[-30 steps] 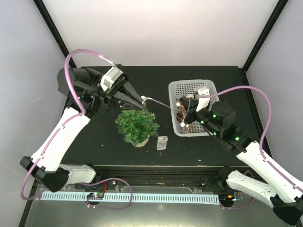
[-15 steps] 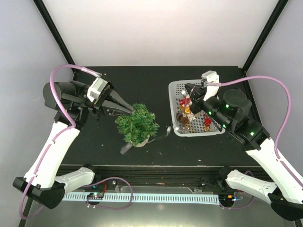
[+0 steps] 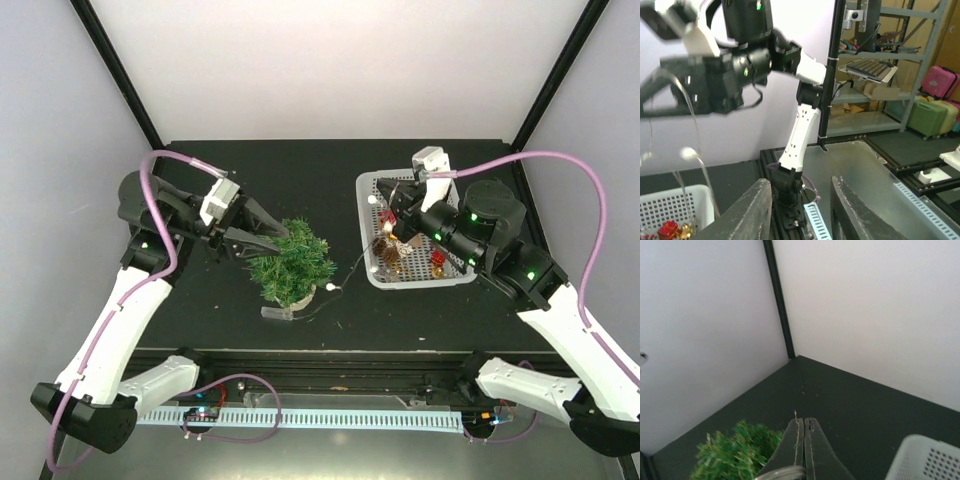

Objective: Decorate the small christmas tree

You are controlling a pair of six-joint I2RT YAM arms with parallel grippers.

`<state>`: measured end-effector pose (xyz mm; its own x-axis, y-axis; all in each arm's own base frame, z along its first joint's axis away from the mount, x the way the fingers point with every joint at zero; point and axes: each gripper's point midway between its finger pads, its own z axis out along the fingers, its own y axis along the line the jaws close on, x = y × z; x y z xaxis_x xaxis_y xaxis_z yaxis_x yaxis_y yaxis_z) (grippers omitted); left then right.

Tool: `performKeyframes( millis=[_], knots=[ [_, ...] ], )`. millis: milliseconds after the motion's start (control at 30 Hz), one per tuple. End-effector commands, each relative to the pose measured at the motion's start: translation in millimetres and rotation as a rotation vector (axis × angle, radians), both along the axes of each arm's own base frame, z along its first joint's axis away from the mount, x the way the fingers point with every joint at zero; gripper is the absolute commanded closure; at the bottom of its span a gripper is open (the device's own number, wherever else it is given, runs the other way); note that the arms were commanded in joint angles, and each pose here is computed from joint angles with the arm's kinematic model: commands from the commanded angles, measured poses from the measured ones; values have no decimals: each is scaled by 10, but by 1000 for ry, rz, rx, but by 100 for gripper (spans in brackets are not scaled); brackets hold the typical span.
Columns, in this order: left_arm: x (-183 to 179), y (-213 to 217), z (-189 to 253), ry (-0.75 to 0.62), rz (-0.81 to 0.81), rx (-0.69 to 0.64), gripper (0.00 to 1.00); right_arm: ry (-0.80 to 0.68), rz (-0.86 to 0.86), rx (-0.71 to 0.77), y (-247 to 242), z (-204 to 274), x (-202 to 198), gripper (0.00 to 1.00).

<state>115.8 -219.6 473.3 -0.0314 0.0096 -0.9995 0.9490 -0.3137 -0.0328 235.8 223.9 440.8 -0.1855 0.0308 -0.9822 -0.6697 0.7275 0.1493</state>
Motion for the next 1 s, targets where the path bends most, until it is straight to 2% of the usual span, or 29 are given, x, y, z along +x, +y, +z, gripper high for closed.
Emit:
performKeyframes(
  millis=[0, 133, 233, 300, 467, 600, 900, 967],
  knots=[
    [-140, 44, -280, -18, -99, 31, 63, -36, 93, 72, 123, 429, -185, 99],
    [78, -46, -481, 25, 2, 8, 58, -49, 143, 115, 215, 716, -301, 99],
    [163, -165, -706, -59, 121, 72, 55, -55, 168, 134, 269, 901, -363, 99],
    [74, -277, -861, -102, 115, 146, 53, -56, 178, 138, 311, 990, -379, 99],
    [99, -357, -1014, -108, 149, 164, 49, -59, 190, 144, 402, 1136, -382, 99],
    [179, -402, -1145, -121, 190, 200, 38, -66, 202, 156, 448, 1254, -407, 99],
    [436, -506, -1383, -110, 302, 222, 28, -103, 235, 212, 430, 1639, -509, 99],
    [460, -539, -1415, -96, 301, 222, 21, -111, 245, 225, 427, 1709, -534, 99]
  ],
)
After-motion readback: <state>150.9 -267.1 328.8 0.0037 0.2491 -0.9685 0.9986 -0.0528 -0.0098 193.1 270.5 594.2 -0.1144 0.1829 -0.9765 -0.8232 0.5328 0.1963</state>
